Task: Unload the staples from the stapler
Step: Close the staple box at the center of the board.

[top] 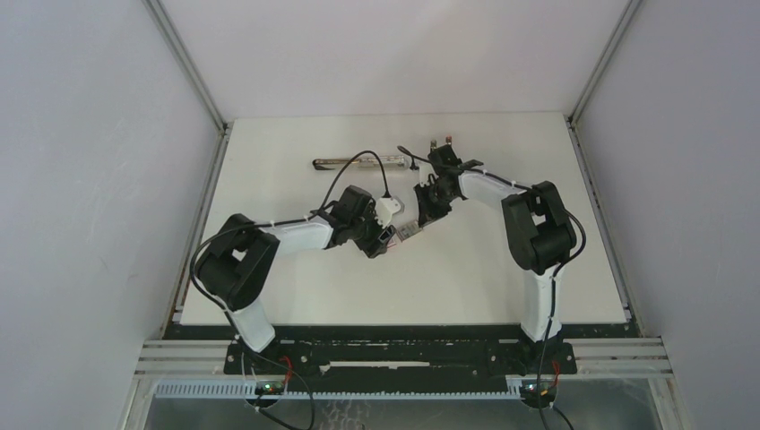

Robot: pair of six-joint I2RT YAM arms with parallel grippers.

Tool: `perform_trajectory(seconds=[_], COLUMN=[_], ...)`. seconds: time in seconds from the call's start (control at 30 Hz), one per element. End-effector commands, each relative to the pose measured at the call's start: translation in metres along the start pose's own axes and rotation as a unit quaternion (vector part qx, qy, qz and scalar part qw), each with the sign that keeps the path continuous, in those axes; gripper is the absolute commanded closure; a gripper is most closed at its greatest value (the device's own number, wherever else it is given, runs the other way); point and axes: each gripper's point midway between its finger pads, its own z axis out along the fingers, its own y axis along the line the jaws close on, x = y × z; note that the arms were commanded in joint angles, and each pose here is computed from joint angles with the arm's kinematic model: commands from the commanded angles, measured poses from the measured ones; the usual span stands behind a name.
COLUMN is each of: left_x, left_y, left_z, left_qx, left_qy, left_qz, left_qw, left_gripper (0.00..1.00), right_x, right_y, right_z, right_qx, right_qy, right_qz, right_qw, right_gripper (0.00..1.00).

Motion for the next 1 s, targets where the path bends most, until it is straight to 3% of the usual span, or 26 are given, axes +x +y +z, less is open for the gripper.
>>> perform_trajectory(seconds=[0.0,0.33,0.97], left_x=[-0.007,-0.005,-0.004], left_y=[-0.01,-0.014,-0.015], left_z=[-0.007,-0.004,-0.002], left_qx=[0.024,0.033,0.037], left_qy=[-0.026,-0.025,-0.025], left_qz=[0.002,-0.001,-0.003], left_qw=[0.999,0.999,0.999], left_gripper=[0.38,0.5,0.49], right_x=[-0.009,-0.005,-0.005], right_y=[0.008,0.013,0.014], right_z=[0.0,0.009,0.014], right_qx=[-0.004,-0.008,0.01], right_qy=[-0.018,-0.008,-0.009], right_qz=[-0.006,-0.013,-0.034], right_qw=[1.0,1.0,0.999], right_gripper=[1.0,1.0,1.0])
